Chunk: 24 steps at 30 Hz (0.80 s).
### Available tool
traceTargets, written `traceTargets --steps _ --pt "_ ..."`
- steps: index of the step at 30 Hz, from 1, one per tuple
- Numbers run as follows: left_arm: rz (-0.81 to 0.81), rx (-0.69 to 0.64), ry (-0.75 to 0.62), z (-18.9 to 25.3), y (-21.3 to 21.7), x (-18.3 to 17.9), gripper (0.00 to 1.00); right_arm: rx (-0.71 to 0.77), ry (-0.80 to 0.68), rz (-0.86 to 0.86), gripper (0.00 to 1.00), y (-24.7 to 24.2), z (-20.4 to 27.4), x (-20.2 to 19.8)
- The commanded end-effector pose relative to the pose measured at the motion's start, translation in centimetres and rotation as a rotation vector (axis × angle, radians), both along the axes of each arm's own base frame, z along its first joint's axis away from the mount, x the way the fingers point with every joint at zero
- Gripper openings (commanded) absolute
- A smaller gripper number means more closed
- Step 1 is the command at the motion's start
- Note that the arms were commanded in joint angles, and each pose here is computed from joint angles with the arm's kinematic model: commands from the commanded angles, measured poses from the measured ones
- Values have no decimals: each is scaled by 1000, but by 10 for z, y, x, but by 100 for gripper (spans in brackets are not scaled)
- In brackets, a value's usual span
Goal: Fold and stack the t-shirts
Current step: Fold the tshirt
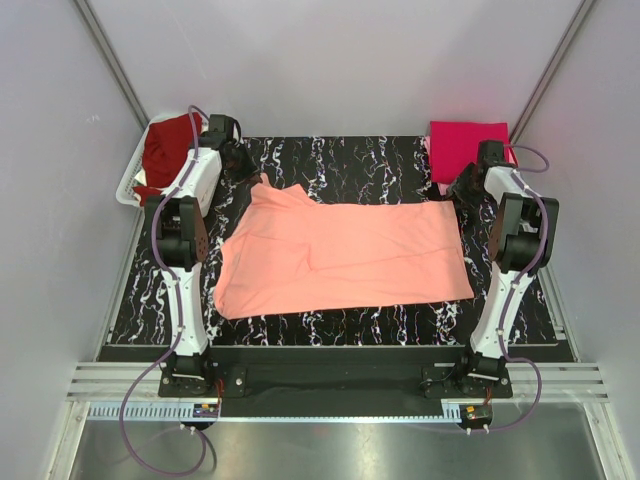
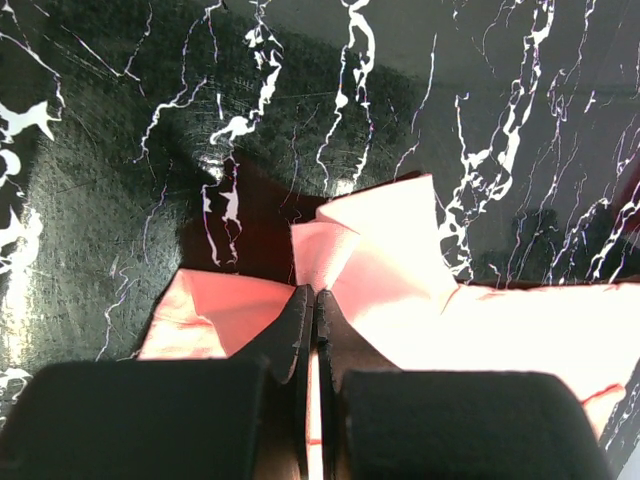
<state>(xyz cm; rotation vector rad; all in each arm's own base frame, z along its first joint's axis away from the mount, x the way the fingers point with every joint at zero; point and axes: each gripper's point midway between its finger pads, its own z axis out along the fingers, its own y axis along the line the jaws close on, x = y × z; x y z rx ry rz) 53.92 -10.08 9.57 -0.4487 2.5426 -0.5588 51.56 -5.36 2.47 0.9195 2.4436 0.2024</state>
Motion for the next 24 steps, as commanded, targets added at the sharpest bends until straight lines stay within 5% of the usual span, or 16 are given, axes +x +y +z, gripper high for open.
traceTargets --steps 1,16,22,24 --pt "-16 -23 -49 19 -4 6 0 -39 -24 7 56 -5 -1 11" --pt "-17 -29 -50 19 -5 7 0 67 -43 19 26 16 -10 1" --pt "-16 -26 -55 20 -4 8 0 70 -52 23 1 17 -10 -1" --pt "-17 -25 -52 19 -4 8 0 68 -59 28 0 17 -8 -2"
